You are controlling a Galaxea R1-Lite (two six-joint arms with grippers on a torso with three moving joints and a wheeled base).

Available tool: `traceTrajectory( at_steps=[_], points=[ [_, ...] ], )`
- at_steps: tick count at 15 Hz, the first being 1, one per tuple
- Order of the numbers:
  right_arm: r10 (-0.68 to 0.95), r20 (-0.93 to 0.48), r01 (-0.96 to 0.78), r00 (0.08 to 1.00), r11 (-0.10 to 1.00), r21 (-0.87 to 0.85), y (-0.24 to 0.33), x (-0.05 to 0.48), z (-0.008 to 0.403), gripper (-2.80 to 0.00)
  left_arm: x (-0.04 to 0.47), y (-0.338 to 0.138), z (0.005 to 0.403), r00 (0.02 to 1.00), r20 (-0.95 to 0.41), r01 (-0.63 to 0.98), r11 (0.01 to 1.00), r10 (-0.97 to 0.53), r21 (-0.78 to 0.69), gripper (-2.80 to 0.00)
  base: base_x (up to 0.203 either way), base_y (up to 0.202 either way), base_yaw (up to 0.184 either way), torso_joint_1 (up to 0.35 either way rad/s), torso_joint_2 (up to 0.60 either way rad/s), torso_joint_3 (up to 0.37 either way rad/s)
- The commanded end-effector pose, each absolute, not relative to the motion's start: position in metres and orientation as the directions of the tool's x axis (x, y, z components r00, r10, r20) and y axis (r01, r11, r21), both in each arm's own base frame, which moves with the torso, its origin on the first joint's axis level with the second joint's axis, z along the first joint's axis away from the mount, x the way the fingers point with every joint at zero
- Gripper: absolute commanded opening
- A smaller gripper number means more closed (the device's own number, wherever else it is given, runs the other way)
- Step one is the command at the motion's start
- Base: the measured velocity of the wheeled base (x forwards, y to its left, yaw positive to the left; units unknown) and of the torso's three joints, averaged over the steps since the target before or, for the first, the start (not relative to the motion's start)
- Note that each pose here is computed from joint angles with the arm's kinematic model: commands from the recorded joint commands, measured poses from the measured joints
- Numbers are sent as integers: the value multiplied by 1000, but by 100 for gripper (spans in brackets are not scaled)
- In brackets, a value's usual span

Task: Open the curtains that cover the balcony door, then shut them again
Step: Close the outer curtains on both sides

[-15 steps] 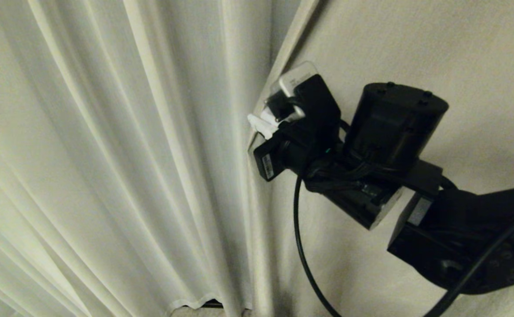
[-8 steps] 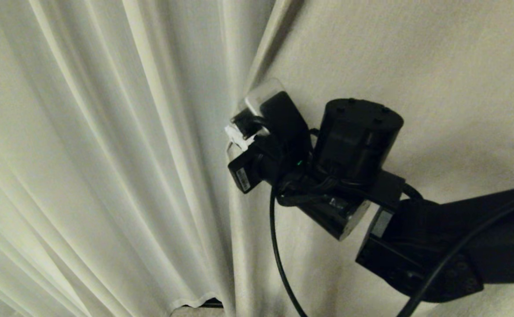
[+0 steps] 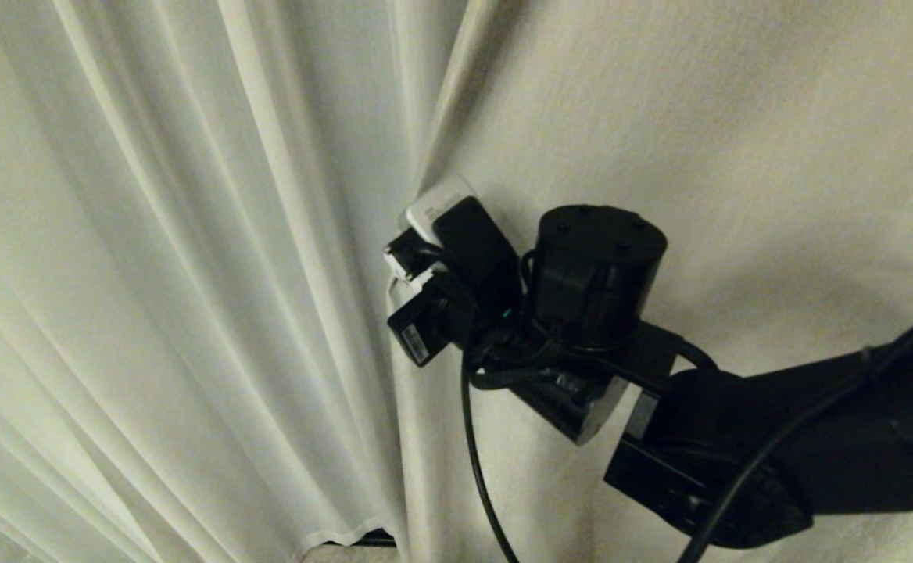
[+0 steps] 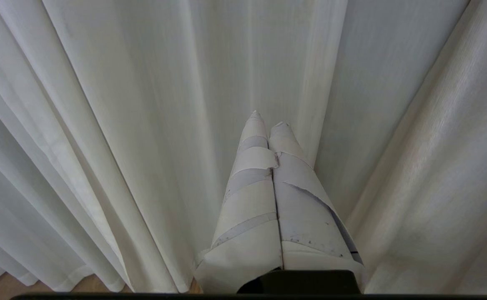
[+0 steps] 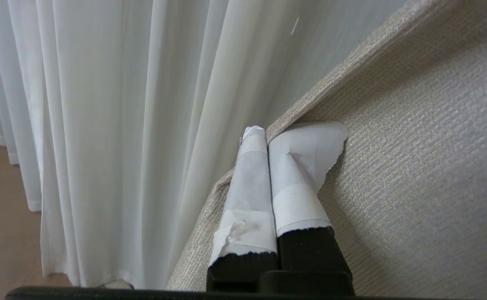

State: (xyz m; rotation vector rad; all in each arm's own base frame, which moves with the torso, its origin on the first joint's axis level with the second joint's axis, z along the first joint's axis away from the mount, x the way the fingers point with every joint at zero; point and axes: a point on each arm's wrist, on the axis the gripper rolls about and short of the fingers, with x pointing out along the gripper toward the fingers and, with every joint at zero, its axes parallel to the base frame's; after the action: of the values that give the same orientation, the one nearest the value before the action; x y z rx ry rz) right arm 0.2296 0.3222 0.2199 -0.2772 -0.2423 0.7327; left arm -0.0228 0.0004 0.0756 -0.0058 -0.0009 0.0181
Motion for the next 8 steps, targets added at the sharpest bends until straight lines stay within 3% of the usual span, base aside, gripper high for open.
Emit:
traceTrajectory(
  at_steps=[1, 8],
  points=[
    [681, 140, -615, 719, 717, -328, 321, 229, 224, -280, -23, 0, 76, 1000, 2, -20, 1000, 20, -6, -280, 0, 0, 0, 0, 0, 0],
    [665, 220, -587, 714, 740, -329, 300, 217, 257, -280, -23, 0, 76, 1000, 2, -18, 1000, 18, -6, -280, 0, 0, 0, 0, 0, 0]
  ],
)
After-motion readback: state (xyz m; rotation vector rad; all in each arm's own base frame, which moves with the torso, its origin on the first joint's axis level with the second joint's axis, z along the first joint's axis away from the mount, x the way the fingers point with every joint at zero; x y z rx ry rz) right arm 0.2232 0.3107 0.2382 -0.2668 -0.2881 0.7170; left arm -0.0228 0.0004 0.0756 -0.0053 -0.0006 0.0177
